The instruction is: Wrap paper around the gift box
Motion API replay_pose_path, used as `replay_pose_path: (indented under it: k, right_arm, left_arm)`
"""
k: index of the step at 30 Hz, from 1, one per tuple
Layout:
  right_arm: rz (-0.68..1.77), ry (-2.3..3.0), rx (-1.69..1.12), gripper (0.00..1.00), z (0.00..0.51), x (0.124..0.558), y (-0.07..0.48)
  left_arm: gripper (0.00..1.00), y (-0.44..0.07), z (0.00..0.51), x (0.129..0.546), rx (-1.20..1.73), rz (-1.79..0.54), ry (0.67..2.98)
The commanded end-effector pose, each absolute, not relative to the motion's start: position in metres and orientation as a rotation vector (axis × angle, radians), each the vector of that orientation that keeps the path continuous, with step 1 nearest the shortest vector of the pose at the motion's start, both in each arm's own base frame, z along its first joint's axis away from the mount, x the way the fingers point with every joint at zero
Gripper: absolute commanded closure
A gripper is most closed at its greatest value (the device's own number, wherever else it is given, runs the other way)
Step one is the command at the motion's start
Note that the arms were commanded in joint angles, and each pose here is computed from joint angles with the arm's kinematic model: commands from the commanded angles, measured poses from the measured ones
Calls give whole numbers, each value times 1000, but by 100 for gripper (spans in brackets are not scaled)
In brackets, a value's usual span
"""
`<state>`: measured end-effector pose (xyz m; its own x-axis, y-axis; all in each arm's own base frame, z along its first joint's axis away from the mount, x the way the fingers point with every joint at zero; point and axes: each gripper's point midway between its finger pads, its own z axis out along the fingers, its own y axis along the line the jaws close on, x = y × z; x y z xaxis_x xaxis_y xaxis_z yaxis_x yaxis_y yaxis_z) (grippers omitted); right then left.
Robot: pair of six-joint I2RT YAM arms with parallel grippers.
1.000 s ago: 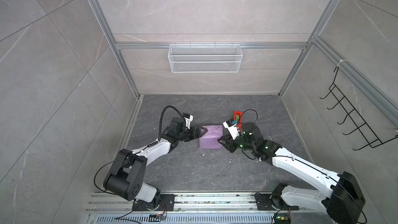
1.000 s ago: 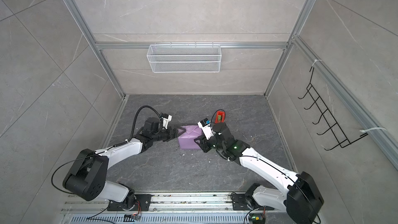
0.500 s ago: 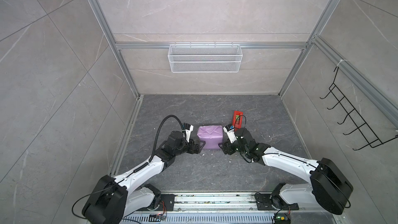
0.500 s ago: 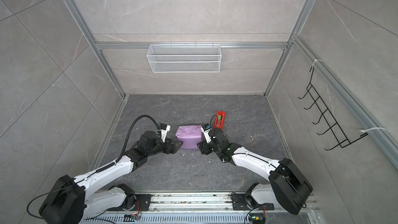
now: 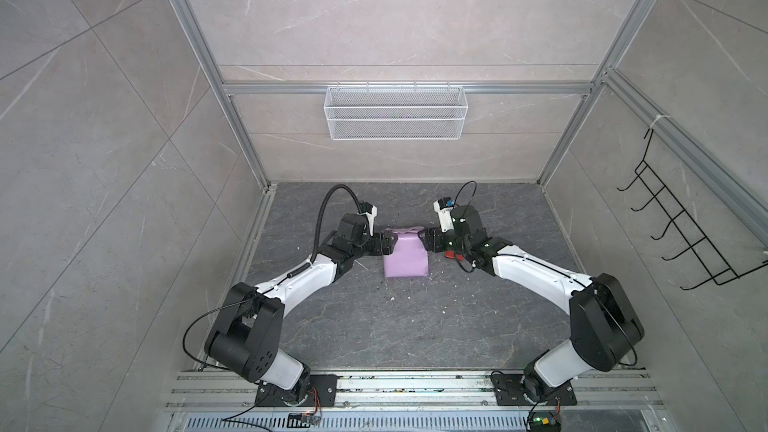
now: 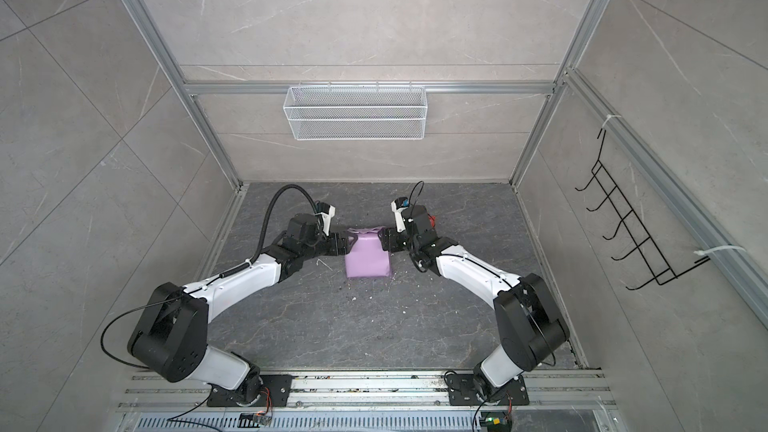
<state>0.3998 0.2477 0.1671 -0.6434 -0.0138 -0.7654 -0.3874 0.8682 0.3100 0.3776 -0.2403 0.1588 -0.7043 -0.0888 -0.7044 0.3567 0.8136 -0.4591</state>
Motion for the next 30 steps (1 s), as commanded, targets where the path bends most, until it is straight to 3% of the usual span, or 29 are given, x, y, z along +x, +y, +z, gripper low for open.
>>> replay_pose_path:
  k: [1,7,12,17,19,24,30]
  right_arm:
    - [642,2256,-257,28,163,397,250]
    - [639,2252,-219,26,162,381,235]
    - [312,2177,-130,18,177,365,165]
    - [-31,2096,-19,1,194,351,96]
    - [-150,2065,25,1,196,347,74]
    - [-338,2004,155,1,184,345,29]
    - [-439,2041,149,0,135,351,8]
  left_arm:
    - [14,-239,172,379,135,-861,2235]
    - [12,-209,186,366,-7,-995,2161]
    - [8,-153,197,355,-14,-656,2082]
    - [6,-92,212,346,-85,-338,1970]
    - [1,-65,212,343,-137,-198,1947]
    - [0,-21,200,341,-218,25,1932]
    - [0,4,153,348,-140,243,1947]
